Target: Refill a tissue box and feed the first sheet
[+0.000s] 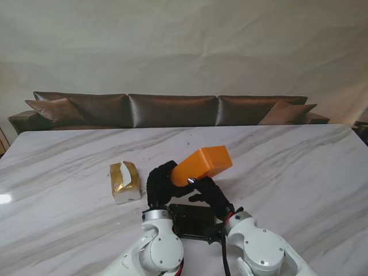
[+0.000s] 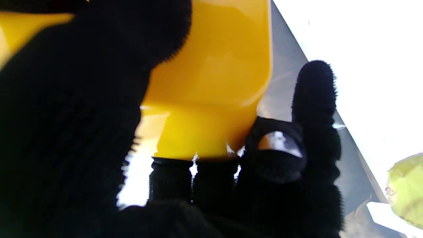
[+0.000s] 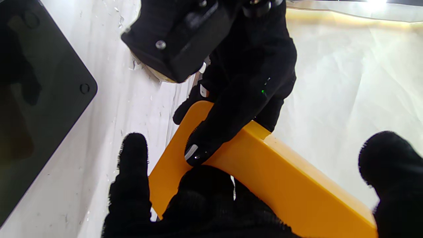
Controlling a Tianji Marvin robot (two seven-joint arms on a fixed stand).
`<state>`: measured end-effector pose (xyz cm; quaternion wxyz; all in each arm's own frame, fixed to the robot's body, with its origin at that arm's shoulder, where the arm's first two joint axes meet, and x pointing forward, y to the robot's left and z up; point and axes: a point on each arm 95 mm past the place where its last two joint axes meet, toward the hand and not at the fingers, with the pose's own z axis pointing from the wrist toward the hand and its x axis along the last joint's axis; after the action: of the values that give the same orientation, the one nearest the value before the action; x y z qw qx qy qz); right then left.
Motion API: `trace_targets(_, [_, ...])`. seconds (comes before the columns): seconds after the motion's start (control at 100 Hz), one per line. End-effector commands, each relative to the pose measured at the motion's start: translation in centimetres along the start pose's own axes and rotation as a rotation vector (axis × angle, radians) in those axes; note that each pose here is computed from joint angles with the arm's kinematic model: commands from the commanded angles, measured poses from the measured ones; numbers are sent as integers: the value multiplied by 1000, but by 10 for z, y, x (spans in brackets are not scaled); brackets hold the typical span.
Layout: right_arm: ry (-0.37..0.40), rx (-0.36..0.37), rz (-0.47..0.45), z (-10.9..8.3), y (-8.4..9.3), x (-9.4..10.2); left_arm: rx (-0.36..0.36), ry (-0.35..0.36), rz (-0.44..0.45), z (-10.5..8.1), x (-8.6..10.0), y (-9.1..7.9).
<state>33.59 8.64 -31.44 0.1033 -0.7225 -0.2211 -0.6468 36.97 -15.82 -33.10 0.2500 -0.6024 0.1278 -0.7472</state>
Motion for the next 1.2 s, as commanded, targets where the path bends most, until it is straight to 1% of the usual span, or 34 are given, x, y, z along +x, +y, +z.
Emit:
trace_targets(0.0, [-45,23,-6,-9,-6,-16,30,12,-71,10,16,-5])
trace_targets(0.1, [-39,23,-12,-12,-3,-15,35,-4,-110,9,16,-6])
trace_targets(0.2, [-30,25,-23,-16,0,-13,40,-11,-130,10,17,-7])
trace_targets(0.4, [-26,3,-46,-22,5,-9,44,-26,-139,10,14,-6])
trace_targets(0.52, [-30,1,-64,-29,6,-6,54,-28,-127,18,2,-4])
trace_targets(0.63, [-44,-1,-86,-36,10,-6,61,-17,-83,26,-6,-5])
trace_targets(0.86, [-52,-30,-130,-51,17,1,64,-1,-47,38,-9,-6])
trace_targets(0.93, [-61,-41,-147,-54,19,3,49,17,-6,42,-10,-7])
trace_targets(1.05, [-82,-57,-170,-57,22,3,2,69,126,52,-12,-11])
trace_targets(1.19, [-107,-65,-195,-59,24,0,-63,106,267,66,-17,-19])
